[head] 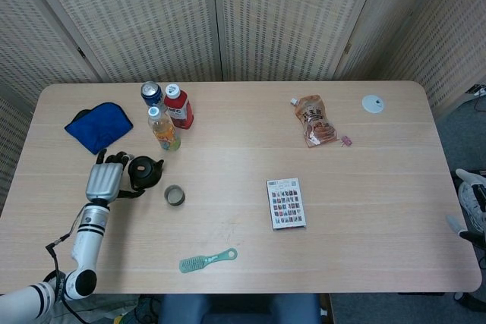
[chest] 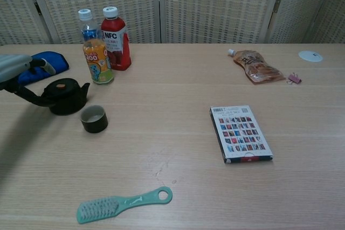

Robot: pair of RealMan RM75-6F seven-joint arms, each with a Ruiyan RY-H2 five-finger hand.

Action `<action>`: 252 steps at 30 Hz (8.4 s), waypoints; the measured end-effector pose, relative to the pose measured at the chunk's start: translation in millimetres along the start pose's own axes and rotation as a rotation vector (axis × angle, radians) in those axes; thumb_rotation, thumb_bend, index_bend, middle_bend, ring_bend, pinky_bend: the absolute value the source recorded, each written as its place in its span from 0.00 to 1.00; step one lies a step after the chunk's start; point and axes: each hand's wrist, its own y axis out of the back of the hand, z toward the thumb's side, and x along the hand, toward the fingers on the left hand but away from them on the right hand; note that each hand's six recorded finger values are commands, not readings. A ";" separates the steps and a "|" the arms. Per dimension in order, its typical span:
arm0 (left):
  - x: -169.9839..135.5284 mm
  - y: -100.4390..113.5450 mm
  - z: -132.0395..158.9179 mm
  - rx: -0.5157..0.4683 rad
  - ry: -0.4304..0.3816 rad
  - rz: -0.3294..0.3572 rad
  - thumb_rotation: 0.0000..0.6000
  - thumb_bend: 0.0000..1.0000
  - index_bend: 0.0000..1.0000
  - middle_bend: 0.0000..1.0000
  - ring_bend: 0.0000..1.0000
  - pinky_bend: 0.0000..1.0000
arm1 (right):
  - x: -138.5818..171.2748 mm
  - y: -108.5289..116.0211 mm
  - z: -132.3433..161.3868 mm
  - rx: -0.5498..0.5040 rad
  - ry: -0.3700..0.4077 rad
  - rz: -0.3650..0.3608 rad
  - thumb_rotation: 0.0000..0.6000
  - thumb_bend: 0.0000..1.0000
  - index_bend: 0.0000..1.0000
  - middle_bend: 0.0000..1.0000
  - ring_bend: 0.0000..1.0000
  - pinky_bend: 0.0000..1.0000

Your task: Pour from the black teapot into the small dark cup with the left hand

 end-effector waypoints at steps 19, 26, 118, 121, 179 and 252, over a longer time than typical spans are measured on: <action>24.9 9.8 -38.0 0.031 0.111 -0.001 0.98 0.10 0.22 0.16 0.21 0.00 | -0.5 -1.5 4.3 0.006 0.000 0.006 1.00 0.16 0.20 0.25 0.20 0.32; 10.9 7.6 -32.2 0.035 0.085 -0.022 1.00 0.10 0.22 0.16 0.21 0.00 | -1.4 -1.8 5.0 0.008 0.003 0.009 1.00 0.16 0.20 0.25 0.20 0.32; -10.1 5.6 11.0 0.141 -0.198 0.001 1.00 0.10 0.30 0.26 0.26 0.00 | 1.0 -22.0 21.5 0.021 0.090 0.141 1.00 0.16 0.20 0.25 0.20 0.32; -9.6 6.9 5.7 0.148 -0.183 0.004 1.00 0.10 0.31 0.27 0.27 0.00 | 0.1 -21.7 22.2 0.022 0.092 0.140 1.00 0.16 0.20 0.25 0.20 0.32; -3.1 -24.4 -1.9 0.153 -0.159 -0.130 1.00 0.10 0.60 0.58 0.49 0.00 | 1.8 -22.0 17.3 0.022 0.062 0.140 1.00 0.16 0.20 0.25 0.20 0.32; 3.4 24.4 -31.4 -0.284 -0.071 0.085 0.38 0.26 1.00 1.00 1.00 0.37 | 5.3 -16.0 20.7 0.012 0.058 0.108 1.00 0.16 0.20 0.25 0.20 0.32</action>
